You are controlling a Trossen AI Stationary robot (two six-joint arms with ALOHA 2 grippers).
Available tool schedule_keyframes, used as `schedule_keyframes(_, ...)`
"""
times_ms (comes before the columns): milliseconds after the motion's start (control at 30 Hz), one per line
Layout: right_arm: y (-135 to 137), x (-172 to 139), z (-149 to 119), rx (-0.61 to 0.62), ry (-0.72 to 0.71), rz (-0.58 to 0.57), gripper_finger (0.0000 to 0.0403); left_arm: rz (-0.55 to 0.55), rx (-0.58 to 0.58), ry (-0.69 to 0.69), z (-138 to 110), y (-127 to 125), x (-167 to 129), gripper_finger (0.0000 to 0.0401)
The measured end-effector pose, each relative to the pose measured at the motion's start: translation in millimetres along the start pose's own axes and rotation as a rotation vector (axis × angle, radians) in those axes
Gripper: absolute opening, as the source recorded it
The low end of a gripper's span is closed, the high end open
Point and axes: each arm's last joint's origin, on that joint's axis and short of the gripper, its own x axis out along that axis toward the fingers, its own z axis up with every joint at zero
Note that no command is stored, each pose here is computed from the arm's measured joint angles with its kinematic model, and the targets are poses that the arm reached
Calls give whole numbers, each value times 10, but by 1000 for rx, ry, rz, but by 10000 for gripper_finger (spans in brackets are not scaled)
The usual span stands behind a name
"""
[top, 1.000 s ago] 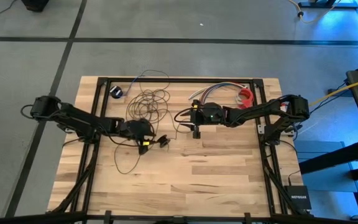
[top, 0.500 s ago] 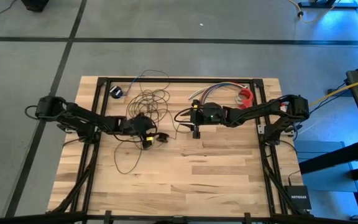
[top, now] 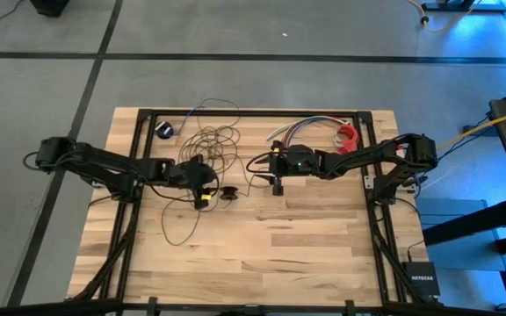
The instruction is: Coiling cords
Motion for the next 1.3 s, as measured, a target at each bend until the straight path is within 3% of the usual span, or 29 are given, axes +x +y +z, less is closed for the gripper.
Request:
schedule_keyframes(267,-2,0,6,-1,-9,-2,202,-13,31,42,-55,24,247,178)
schedule_keyframes(467,-1,0,4,-1,-7,-2,202,-81,30,46,-84,-8,389,176)
schedule_keyframes(567,-1,0,3,-1,-6,-2,202,-76,46,55,-106,0,444,150)
schedule_keyframes(833,-1,0,4,-1,-7,-2,202,-73,43,45,-96,14,453,10)
schedule_keyframes(1133,1,0,-4,0,2,1,202,-75,55,-48,94,25,270,5)
schedule_keyframes(1300,0,0,6,8,-7,-1,202,49,60,-112,248,126,66,3)
